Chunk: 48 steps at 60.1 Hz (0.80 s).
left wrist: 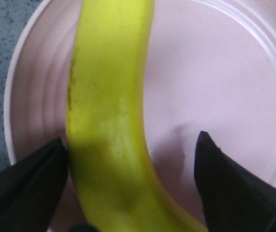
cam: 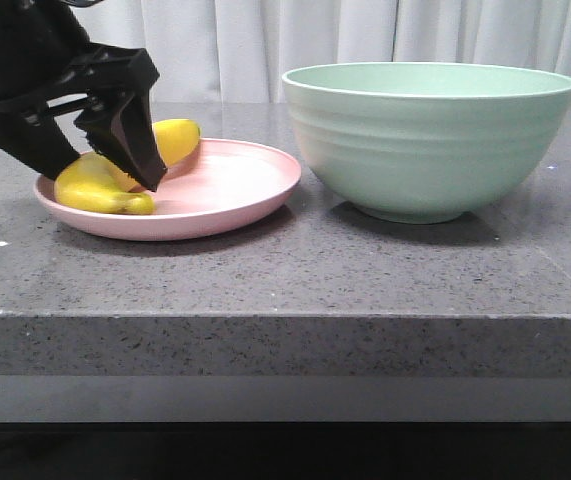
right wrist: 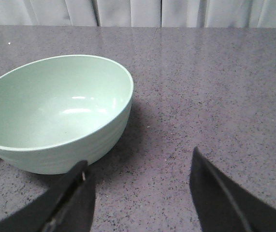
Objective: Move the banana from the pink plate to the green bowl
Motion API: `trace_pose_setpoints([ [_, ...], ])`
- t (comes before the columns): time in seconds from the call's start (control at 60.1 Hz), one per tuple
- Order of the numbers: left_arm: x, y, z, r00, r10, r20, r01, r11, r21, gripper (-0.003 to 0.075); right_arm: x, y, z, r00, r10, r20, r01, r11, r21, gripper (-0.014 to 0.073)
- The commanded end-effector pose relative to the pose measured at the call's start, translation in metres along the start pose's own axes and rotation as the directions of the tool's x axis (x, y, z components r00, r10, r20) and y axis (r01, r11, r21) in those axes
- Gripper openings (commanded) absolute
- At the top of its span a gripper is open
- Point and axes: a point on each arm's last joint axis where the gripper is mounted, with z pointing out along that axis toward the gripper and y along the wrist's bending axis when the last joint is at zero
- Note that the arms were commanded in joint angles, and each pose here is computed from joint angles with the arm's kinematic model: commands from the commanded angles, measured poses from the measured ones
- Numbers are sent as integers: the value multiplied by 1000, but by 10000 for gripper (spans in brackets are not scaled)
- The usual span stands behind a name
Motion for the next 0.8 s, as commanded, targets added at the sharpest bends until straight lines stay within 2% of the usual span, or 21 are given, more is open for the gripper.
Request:
trace_pose_setpoints([
  [0.0,-14,-6,-16,994,-10,108,9,1000,16,522,-18,1,-2,995,-6,102,6,1000,3,456],
  [0.283,-12,-4,-4,997,-14,74,13,1000,13,521,-18,1,-2,995,-6,102,6,1000,3,456],
  [0.349,-12,-4,-4,997,-14,74,13,1000,13,502,-18,1,-2,995,-6,102,6,1000,3,456],
  [0.615,-15,-4,-4,995,-12,103,11,1000,9,272,-18,1,-2,995,-6,102,6,1000,3,456],
  [0.682,-18,-2,-4,992,-15,129,15,1000,4,230,-18,1,-2,995,-6,102,6,1000,3,456],
  [0.782,-23,-1,-5,982,-17,187,17,1000,-1,207,-18,1,-2,995,-6,102,6,1000,3,456],
])
